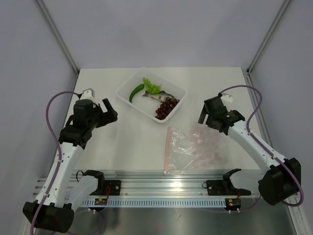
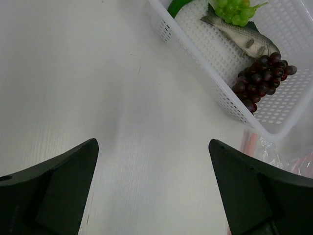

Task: Place the food in the zip-top bag and seal the zipper
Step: Pick up the zipper food storage bag at the center of the board.

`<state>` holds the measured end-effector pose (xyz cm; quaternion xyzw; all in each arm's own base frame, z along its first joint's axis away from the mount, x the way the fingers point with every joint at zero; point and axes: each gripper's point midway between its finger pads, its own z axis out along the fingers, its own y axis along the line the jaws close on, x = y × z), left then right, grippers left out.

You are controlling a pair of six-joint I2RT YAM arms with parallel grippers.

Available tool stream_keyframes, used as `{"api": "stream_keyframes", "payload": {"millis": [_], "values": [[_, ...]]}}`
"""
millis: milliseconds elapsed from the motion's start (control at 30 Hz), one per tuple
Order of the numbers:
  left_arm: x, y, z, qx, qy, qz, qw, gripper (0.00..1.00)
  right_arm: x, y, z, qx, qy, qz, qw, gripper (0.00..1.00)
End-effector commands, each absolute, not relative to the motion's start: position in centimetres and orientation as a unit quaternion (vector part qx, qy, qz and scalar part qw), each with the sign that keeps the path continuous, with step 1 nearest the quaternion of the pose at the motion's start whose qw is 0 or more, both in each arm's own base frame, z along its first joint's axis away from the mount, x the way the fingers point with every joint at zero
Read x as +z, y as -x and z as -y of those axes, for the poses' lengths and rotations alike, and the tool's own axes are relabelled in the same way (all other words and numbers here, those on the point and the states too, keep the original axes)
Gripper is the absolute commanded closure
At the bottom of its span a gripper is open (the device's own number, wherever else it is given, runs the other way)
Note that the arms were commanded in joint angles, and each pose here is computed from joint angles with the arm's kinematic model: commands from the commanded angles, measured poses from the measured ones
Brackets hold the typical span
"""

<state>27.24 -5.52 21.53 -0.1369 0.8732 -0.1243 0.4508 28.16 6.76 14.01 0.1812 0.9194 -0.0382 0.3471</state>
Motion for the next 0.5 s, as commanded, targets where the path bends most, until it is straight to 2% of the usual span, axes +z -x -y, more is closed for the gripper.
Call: {"api": "stream_keyframes", "payload": {"millis": [0,167,333,467], "values": [[22.5,-27.5,5.9,-0.135,0.121,-0.869,0.46,0.01,15.0,-28.7,-7.6,-0.005,-0.178,-0.912,0.369,0.01],[22.4,-27.3,7.6,-0.171,0.077,-0.873,0.45,0.01,15.7,-28.4,-10.6,0.056,-0.146,-0.914,0.376,0.01],[22.0,-27.2,7.5,-0.169,0.086,-0.875,0.446,0.01,15.9,-27.4,-14.3,0.043,-0.111,-0.919,0.377,0.01],[21.4,-27.3,7.3,-0.164,0.099,-0.878,0.438,0.01,13.5,-25.8,-19.0,0.034,-0.061,-0.934,0.349,0.03]]}}
